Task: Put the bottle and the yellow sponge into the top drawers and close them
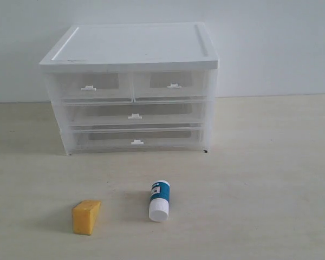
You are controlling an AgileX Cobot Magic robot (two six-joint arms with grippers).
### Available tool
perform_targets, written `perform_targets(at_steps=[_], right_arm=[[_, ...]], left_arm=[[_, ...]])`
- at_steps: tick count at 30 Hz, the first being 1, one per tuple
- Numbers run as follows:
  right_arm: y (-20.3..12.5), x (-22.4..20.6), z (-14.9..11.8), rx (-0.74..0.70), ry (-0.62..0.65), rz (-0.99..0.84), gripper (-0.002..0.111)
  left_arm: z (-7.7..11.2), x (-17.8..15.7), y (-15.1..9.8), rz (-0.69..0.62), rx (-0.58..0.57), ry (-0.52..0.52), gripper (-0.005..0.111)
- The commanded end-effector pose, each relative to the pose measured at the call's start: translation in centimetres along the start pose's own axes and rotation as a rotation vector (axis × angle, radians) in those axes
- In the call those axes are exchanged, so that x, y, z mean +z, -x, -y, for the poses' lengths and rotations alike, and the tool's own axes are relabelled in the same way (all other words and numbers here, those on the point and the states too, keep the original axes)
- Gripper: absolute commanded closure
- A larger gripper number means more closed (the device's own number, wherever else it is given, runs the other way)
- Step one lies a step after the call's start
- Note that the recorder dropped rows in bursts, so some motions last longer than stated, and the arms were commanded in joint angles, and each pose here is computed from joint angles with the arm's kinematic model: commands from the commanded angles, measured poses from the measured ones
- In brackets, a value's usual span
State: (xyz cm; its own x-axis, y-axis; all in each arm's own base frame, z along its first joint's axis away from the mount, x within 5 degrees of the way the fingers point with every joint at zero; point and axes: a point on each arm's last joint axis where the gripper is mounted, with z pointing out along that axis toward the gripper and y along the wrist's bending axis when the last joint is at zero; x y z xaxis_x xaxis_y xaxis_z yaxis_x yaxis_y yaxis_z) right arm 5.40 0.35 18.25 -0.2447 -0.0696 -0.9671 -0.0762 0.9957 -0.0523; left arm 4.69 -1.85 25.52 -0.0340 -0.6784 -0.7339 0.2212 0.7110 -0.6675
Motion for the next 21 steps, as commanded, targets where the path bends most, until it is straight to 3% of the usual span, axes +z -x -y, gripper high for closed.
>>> perform_targets(at_steps=[1,5,10,15,21], right_arm=[[0.1,-0.1,0.1,0.003,-0.009,0.015,0.108],[0.1,-0.1,0.1,0.003,-0.009,0.015,0.108],[0.1,-0.1,0.1,0.003,-0.009,0.015,0.108],[0.1,-0.1,0.1,0.003,-0.009,0.015,0.108],[0.3,-0.1,0.1,-0.012,-0.012,0.028,0.108]], left_arm=[[2.9,2.2,2.1,-0.064,0.079,-0.102,0.103],[3.8,8.6,2.7,-0.32,0.05,-0.162,0.103],[1.6,15.3,2.2,-0.484,-0.01,-0.068,0.103],[-0.9,17.9,0.5,-0.576,-0.027,0.004,0.103],[-1.9,18.4,-0.1,-0.593,0.006,0.032,0.103]])
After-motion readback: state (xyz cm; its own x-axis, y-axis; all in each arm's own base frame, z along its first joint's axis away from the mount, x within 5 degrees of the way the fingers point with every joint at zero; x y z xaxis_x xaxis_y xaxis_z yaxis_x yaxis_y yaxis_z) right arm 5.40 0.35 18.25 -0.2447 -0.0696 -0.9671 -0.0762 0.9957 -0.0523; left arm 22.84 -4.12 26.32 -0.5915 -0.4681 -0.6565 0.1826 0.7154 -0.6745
